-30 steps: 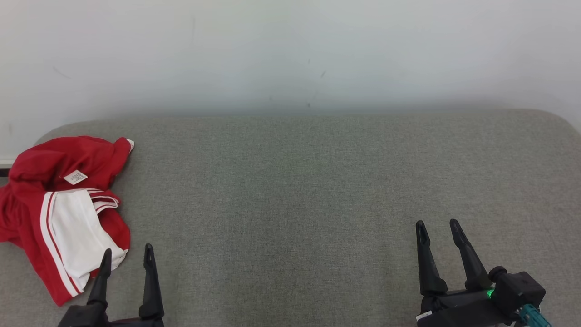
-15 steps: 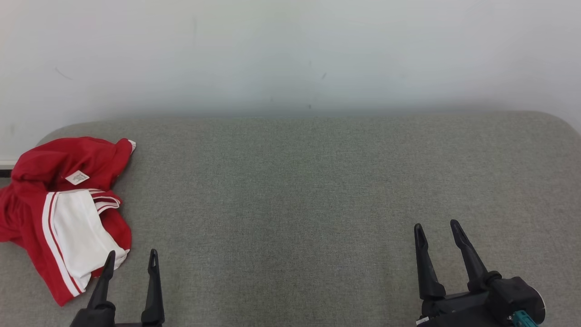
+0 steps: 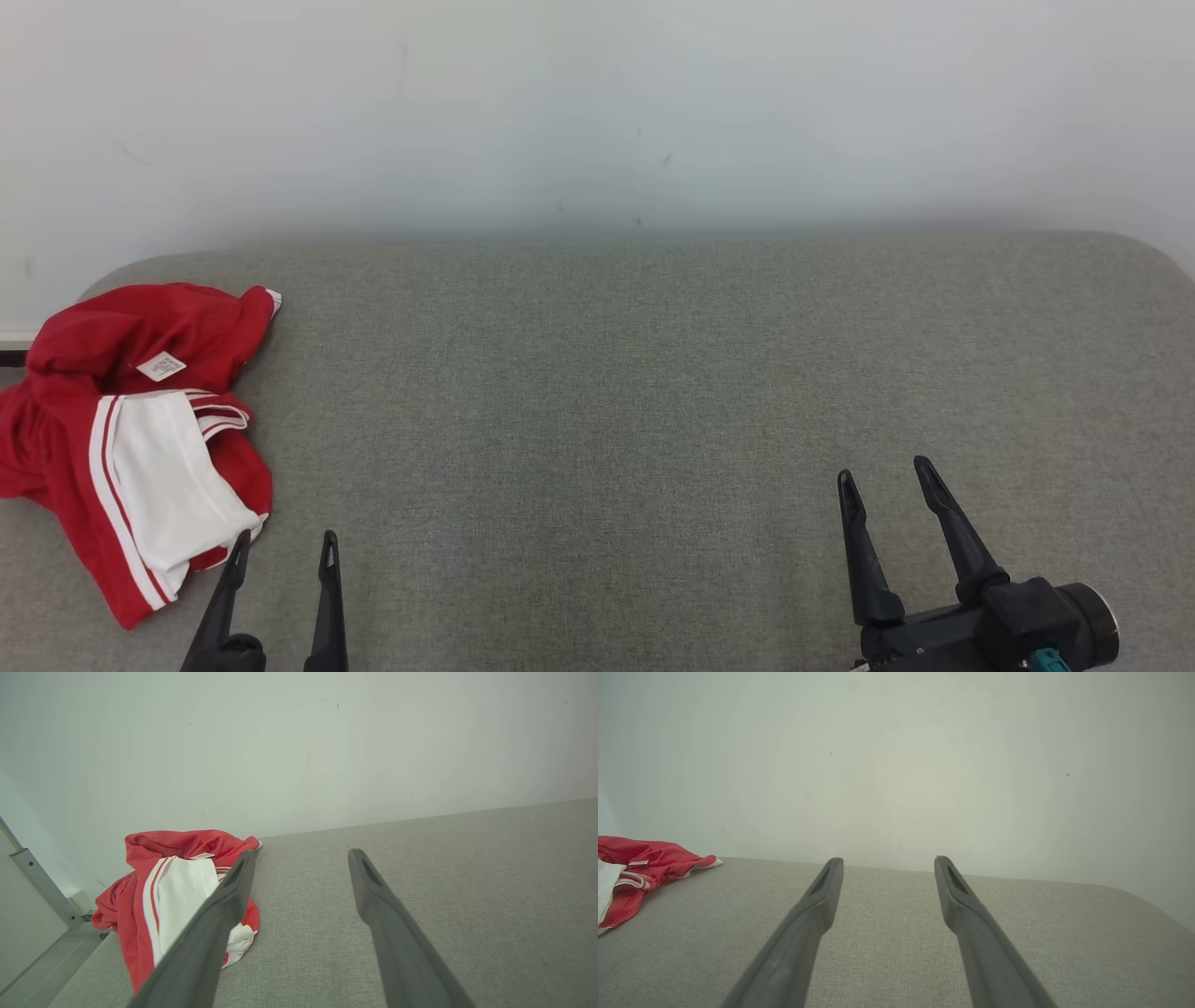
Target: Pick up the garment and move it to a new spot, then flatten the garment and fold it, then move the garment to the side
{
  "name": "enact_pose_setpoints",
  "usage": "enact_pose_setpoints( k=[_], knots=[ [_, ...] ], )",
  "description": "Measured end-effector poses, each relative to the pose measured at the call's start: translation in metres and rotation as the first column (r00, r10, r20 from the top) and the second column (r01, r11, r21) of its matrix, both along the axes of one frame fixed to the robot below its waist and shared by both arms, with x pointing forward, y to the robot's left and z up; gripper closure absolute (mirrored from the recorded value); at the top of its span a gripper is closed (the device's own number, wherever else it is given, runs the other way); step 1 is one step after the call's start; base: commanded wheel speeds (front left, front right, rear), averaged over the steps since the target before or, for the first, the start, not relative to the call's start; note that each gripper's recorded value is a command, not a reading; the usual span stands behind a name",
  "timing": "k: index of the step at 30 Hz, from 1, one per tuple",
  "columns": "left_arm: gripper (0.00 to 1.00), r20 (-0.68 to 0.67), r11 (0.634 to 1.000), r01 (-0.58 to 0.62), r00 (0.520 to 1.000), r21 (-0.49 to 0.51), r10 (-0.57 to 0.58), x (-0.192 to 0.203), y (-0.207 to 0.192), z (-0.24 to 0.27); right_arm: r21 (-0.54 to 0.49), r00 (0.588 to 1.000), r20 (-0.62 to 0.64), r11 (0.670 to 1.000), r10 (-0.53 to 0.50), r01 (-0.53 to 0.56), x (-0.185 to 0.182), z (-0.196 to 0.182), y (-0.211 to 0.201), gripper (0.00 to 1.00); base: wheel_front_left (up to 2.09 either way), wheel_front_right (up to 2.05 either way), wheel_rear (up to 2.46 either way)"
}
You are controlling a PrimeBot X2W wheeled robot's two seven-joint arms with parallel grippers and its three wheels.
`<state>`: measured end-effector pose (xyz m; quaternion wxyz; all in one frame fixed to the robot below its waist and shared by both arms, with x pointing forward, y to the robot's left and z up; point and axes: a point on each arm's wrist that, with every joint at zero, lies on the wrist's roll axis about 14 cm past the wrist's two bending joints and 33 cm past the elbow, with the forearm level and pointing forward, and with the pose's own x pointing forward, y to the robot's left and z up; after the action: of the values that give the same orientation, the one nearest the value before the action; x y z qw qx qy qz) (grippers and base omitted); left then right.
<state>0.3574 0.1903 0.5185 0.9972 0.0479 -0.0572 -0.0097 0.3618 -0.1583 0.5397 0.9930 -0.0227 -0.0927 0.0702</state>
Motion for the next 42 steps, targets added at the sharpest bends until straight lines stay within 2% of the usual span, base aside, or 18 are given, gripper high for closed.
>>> enact_pose_setpoints(
  k=[6, 14, 19, 42],
  knots=[
    [0.0, -0.008, 1.0, -0.006, 1.0, -0.002, 0.006, 0.0, 0.003, -0.002, 0.011, 1.0, -0.006, 1.0, -0.006, 0.006, 0.0, -0.002, -0.002, 0.0, 0.0, 0.0, 0.0],
    [0.0, -0.001, 0.999, -0.024, 1.0, -0.031, 0.024, 0.0, 0.009, 0.0, 0.121, 0.999, -0.007, 0.992, -0.04, 0.04, 0.0, 0.0, -0.015, 0.0, 0.0, 0.0, 0.0],
    [0.0, 0.003, 0.999, -0.032, 0.999, -0.043, 0.032, 0.0, 0.011, 0.002, 0.148, 0.998, -0.021, 0.987, -0.062, 0.065, -0.002, -0.004, -0.023, 0.0, 0.0, 0.0, 0.0],
    [0.0, -0.039, 0.994, -0.049, 0.998, -0.093, 0.046, -0.002, 0.013, 0.002, 0.151, 0.995, -0.063, 0.985, -0.072, 0.081, -0.003, -0.018, -0.026, 0.0, 0.0, 0.0, 0.0]
  ],
)
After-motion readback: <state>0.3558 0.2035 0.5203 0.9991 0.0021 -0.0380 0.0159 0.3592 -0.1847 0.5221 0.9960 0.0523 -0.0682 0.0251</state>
